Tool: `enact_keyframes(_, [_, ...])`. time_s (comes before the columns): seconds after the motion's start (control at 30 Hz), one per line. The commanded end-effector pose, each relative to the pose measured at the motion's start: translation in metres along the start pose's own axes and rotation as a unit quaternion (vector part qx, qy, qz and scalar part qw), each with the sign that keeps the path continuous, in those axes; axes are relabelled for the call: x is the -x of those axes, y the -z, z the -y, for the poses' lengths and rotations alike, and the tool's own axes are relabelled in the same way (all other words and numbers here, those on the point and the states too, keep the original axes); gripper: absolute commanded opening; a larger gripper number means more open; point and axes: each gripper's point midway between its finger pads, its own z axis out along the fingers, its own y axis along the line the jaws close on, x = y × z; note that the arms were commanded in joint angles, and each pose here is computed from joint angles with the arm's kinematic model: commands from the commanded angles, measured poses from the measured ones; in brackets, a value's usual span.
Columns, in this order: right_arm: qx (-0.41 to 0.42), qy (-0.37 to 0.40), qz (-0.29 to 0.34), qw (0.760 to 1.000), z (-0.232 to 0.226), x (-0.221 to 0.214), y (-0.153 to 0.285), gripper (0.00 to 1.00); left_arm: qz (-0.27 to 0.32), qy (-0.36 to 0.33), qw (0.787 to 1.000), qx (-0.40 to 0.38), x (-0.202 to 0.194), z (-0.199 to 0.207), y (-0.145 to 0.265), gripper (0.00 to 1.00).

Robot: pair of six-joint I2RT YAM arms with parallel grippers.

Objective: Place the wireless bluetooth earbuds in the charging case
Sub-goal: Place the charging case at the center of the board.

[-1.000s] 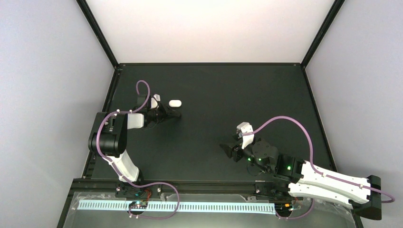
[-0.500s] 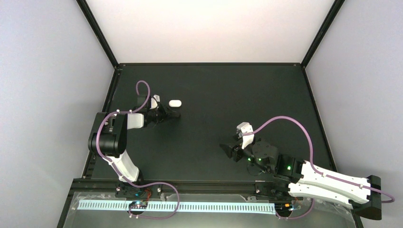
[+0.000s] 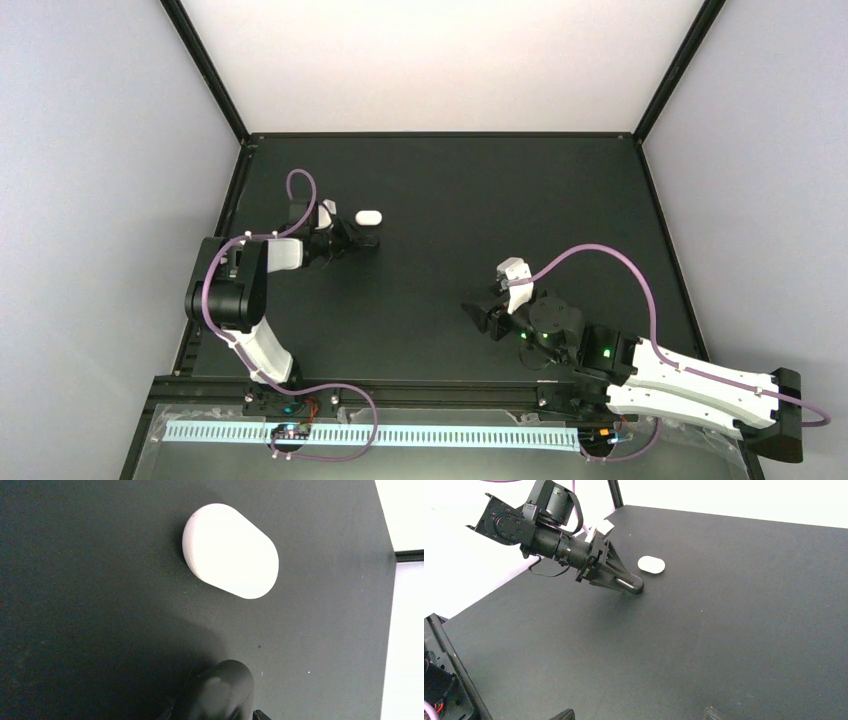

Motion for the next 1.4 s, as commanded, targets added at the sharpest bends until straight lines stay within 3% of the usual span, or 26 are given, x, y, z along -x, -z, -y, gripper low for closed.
enact_keyframes(0.0, [-0.007, -0.003, 0.015, 1.0, 0.001, 0.012, 0.002, 0.67, 0.008, -0.01, 0.999, 0.041, 0.003, -0.011, 0.004, 0.4])
enact_keyframes(1.37, [-0.013, -0.004, 0.009, 1.0, 0.004, 0.005, 0.001, 0.67, 0.033, -0.037, 0.995, 0.088, 0.013, -0.015, 0.015, 0.43])
